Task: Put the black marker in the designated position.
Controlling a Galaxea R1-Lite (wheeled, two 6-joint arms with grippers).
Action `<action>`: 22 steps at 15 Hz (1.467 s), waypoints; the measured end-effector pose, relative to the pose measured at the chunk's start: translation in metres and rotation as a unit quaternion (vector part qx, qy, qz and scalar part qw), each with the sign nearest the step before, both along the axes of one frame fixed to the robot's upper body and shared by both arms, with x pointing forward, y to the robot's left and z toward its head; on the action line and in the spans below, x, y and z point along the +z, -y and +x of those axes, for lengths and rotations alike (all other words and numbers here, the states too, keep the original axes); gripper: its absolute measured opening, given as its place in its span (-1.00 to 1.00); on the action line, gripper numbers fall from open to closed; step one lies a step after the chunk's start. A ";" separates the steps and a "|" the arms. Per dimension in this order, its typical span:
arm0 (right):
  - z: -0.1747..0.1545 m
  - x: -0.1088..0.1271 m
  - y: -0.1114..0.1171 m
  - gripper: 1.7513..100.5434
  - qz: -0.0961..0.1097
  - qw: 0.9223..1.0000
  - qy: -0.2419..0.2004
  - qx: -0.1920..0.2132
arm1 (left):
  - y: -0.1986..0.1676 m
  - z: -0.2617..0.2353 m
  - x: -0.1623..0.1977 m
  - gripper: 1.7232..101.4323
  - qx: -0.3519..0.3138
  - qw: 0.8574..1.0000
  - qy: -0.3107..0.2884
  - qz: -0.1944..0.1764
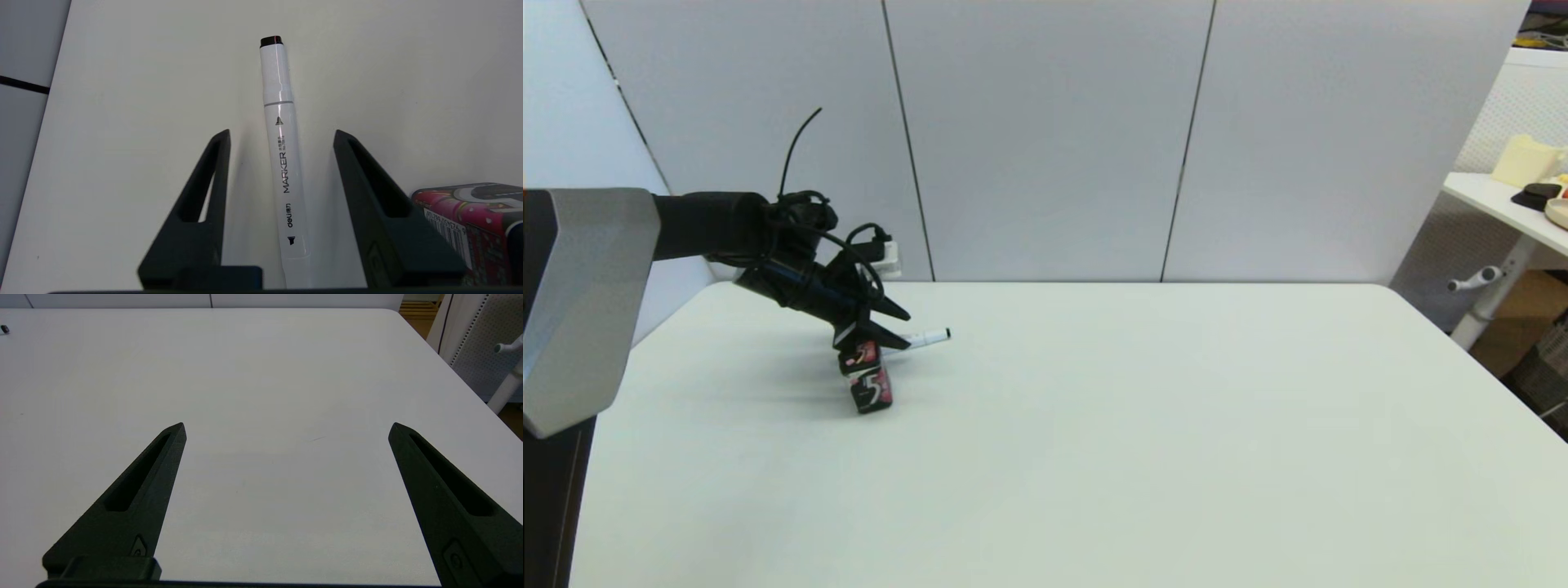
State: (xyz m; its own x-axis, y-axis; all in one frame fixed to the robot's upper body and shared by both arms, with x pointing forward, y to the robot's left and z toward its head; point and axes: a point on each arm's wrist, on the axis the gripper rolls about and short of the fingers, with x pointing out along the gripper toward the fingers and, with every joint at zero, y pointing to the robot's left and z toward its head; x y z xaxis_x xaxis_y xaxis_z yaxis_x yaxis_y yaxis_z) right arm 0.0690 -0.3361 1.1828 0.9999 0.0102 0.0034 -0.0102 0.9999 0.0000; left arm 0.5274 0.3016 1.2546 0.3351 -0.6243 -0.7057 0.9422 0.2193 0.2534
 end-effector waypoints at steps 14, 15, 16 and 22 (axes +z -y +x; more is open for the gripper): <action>0.000 0.000 0.000 0.95 0.000 1.000 0.000 0.000 | -0.104 -0.051 0.077 0.78 0.137 0.989 0.059 0.005; 0.000 0.000 0.000 0.95 0.000 1.000 0.000 0.000 | -0.106 -0.064 0.088 0.80 0.150 0.987 0.062 0.004; 0.000 0.000 0.000 0.95 0.000 1.000 0.000 0.000 | -0.107 -0.079 0.099 0.81 0.163 0.985 0.062 0.002; 0.000 0.000 0.000 0.95 0.000 1.000 0.000 0.000 | -0.081 -0.204 0.147 0.87 0.279 0.958 0.063 -0.037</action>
